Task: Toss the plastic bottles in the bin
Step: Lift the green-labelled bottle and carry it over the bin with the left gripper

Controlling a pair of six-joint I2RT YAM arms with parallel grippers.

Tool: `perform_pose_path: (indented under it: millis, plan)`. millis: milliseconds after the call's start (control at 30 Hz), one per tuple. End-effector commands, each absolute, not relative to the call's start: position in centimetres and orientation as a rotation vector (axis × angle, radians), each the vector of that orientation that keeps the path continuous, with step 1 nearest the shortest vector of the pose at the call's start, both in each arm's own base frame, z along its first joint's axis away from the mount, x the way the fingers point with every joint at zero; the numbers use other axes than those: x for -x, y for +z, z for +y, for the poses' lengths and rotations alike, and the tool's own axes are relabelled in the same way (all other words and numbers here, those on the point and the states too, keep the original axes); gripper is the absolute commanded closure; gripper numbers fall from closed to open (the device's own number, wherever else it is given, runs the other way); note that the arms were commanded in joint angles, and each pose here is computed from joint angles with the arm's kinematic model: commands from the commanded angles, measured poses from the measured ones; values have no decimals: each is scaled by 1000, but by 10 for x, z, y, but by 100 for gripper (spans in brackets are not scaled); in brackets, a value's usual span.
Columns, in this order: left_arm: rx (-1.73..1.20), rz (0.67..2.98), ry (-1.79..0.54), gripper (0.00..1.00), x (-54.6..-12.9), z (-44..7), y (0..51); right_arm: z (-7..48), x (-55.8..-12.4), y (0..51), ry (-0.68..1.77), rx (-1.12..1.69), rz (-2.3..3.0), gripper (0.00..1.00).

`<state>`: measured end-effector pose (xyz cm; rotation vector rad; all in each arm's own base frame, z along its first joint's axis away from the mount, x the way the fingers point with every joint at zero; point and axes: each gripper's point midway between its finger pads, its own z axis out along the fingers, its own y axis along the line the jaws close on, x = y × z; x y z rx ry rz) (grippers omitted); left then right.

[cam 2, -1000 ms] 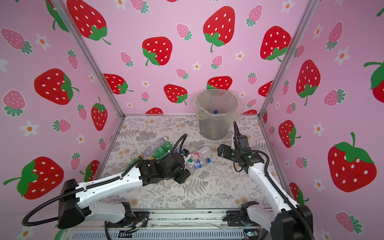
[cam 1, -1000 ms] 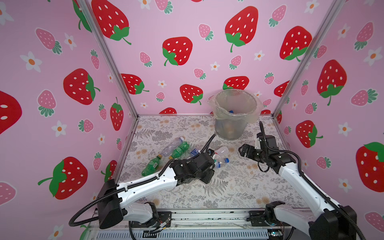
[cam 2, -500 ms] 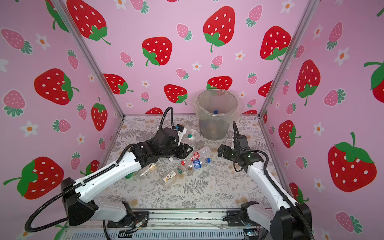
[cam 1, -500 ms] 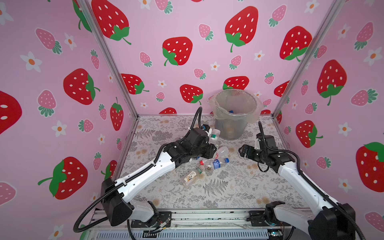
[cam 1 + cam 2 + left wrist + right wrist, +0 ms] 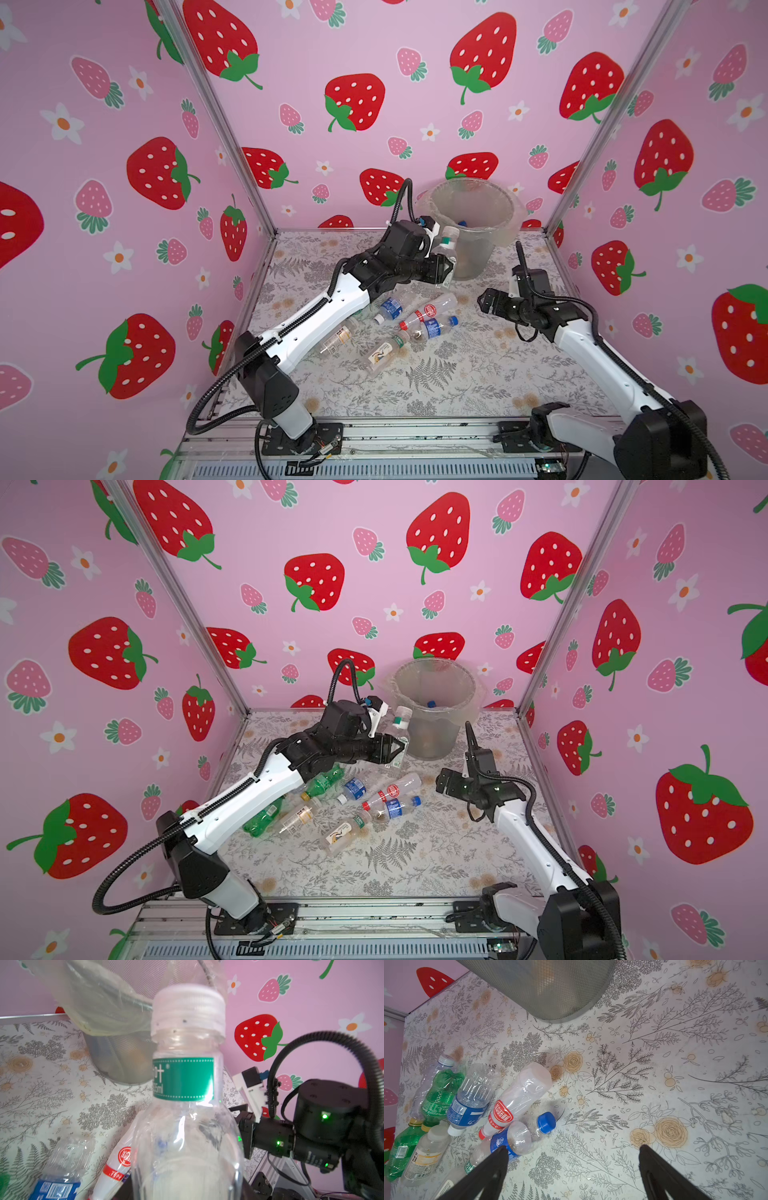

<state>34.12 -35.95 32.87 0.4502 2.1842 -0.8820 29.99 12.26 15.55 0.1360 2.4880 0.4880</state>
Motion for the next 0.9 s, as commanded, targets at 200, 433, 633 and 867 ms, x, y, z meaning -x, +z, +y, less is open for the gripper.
perform_pose_path:
  millis: [200,433,633,867]
  plan:
    - [-370,2064,-1034,62,-386,-378,376,121,-303,161,492,-143,2478,1]
    - [-341,2018,-1104,62,-395,-378,386,119,-301,158,488,-152,2480,1]
    - [-293,2070,-1032,60,-377,-351,353,118,-302,153,479,-155,2481,1]
    - [-257,2117,-1006,59,-356,-329,329,119,-303,147,479,-159,2489,1]
